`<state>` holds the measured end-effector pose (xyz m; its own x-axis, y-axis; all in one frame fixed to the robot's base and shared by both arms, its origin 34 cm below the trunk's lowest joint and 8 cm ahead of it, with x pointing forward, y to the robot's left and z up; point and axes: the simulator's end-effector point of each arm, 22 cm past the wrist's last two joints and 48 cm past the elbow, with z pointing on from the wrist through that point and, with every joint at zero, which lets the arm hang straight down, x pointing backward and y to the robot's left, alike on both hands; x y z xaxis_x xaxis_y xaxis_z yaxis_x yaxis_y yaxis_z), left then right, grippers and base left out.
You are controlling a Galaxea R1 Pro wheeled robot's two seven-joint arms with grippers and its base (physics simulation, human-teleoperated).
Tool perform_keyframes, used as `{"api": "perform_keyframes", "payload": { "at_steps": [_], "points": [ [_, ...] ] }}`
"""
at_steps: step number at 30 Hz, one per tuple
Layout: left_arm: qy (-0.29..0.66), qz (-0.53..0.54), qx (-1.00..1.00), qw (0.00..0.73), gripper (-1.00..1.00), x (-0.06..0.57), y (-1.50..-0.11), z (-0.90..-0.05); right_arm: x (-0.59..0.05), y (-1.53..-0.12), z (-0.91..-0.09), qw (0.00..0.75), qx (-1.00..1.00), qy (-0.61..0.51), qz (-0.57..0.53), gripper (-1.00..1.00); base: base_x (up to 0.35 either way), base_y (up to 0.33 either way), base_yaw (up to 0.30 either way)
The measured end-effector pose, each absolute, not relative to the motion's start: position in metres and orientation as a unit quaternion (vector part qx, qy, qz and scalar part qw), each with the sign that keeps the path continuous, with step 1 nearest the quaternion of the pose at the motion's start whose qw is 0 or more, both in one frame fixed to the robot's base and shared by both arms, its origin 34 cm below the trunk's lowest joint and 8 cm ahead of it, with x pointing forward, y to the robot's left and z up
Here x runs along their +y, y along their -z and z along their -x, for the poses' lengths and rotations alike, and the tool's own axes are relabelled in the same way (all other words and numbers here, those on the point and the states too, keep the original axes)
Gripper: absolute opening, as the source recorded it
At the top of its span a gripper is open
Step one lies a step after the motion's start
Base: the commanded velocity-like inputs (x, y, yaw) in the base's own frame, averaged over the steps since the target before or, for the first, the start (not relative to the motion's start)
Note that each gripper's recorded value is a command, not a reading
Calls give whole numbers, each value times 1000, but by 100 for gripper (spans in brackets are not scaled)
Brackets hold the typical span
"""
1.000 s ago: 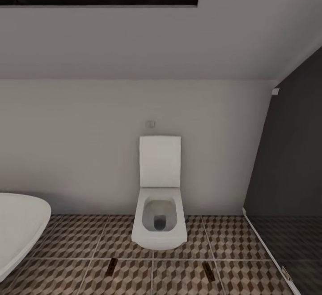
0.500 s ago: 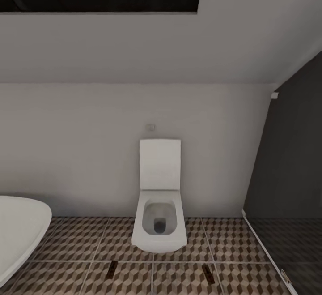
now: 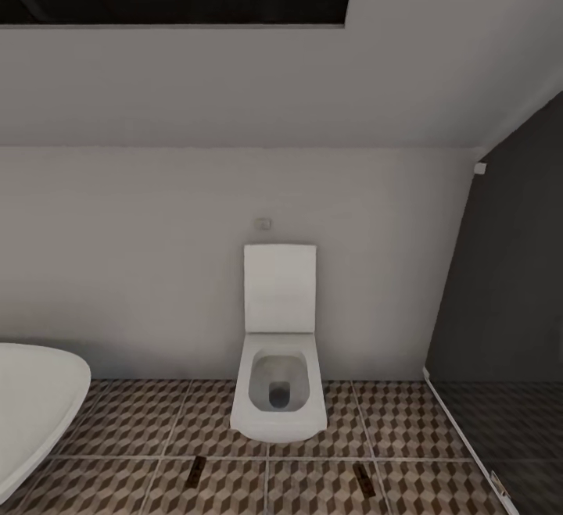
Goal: Take the four mousetraps from the cabinet in the bathroom and place them on the bathroom floor. Make sure all four end up on the same floor surface, and ensure that at least two of them are either under or directly next to the same bathroom sink.
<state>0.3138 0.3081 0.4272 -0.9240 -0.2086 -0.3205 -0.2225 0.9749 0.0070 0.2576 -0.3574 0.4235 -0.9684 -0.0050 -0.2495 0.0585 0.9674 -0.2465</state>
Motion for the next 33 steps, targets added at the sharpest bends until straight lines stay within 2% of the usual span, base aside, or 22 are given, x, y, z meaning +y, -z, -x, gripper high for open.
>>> {"api": "perform_keyframes", "payload": {
  "at_steps": [33],
  "points": [
    [-23, 101, 980, 169, 100, 308, -429, -321, -332, -422, -266, 134, 985, 111, -7, 100, 0, 0, 0]
  ]
}}
